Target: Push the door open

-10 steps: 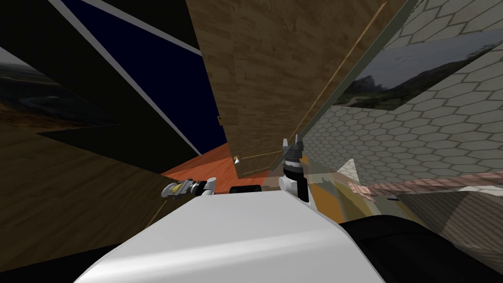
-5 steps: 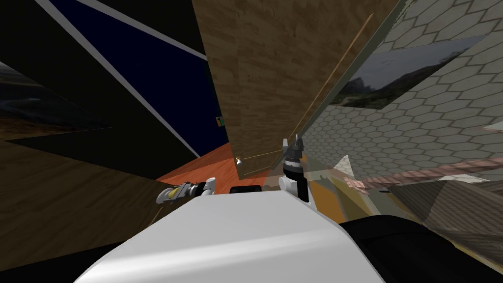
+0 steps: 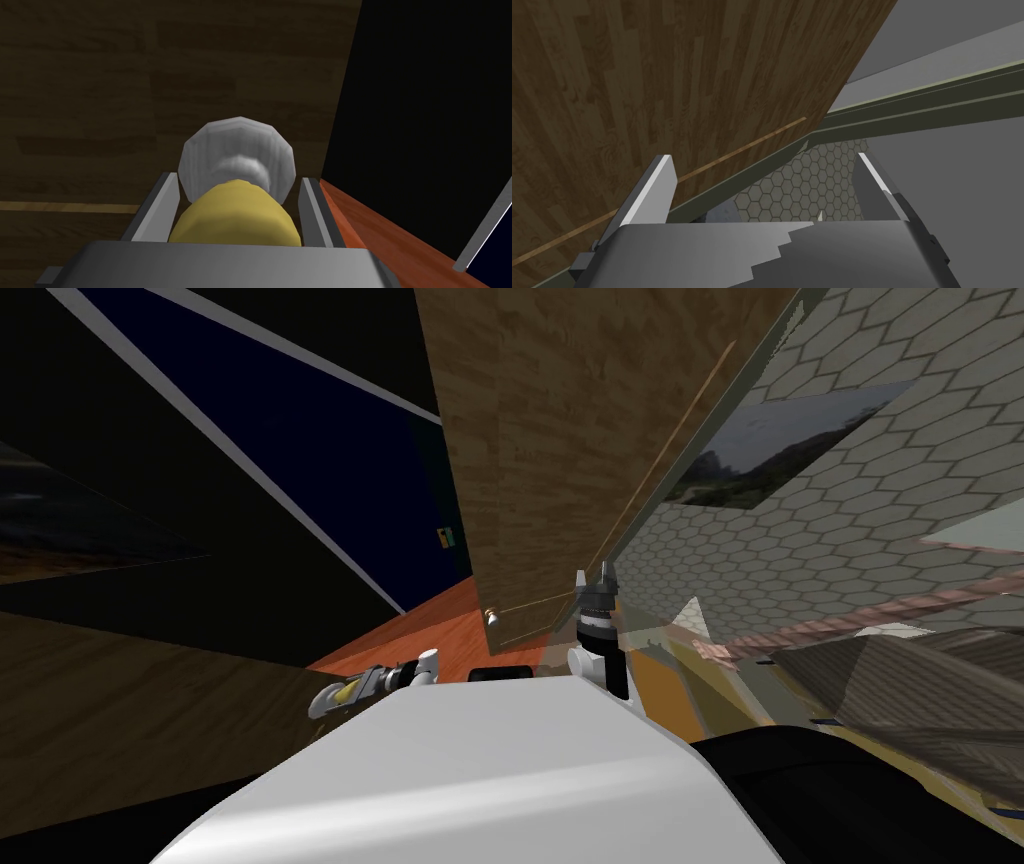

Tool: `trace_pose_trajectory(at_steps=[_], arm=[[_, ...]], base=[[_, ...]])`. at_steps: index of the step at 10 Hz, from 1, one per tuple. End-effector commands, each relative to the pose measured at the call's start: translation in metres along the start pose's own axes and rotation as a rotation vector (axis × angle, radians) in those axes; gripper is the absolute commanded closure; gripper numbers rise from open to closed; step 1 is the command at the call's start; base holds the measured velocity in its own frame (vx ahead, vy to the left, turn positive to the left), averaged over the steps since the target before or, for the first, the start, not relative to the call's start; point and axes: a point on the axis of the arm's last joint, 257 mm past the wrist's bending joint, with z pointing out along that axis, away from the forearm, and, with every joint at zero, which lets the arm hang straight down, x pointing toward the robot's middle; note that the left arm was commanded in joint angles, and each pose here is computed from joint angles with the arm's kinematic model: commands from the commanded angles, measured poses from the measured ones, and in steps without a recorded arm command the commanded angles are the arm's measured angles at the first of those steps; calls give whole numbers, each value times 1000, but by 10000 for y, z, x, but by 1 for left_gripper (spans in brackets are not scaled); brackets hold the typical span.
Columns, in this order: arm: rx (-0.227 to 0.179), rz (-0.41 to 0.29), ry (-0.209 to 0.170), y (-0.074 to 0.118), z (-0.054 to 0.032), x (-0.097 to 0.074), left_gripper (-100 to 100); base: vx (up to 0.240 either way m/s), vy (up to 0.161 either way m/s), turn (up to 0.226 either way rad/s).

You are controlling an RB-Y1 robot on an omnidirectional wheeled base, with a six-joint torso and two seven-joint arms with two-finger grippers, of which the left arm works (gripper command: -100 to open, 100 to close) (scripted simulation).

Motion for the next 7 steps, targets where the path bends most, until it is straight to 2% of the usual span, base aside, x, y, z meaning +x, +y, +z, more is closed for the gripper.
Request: trace_pose_trajectory(at_steps=[1, 2, 3, 4, 6, 7], arm=[[70, 7, 0, -189, 1, 6, 100], [70, 7, 0, -189, 1, 6, 100], [126, 17, -14, -334, -57, -36, 100], [142, 21, -19, -377, -78, -50, 100], [214, 41, -43, -571, -200, -119, 100], [192, 36, -40, -529, -187, -111, 100]], base=[[-5, 151, -148], [-2, 131, -82], [7, 147, -154], [-21, 188, -116], [1, 226, -138], [-22, 104, -28]])
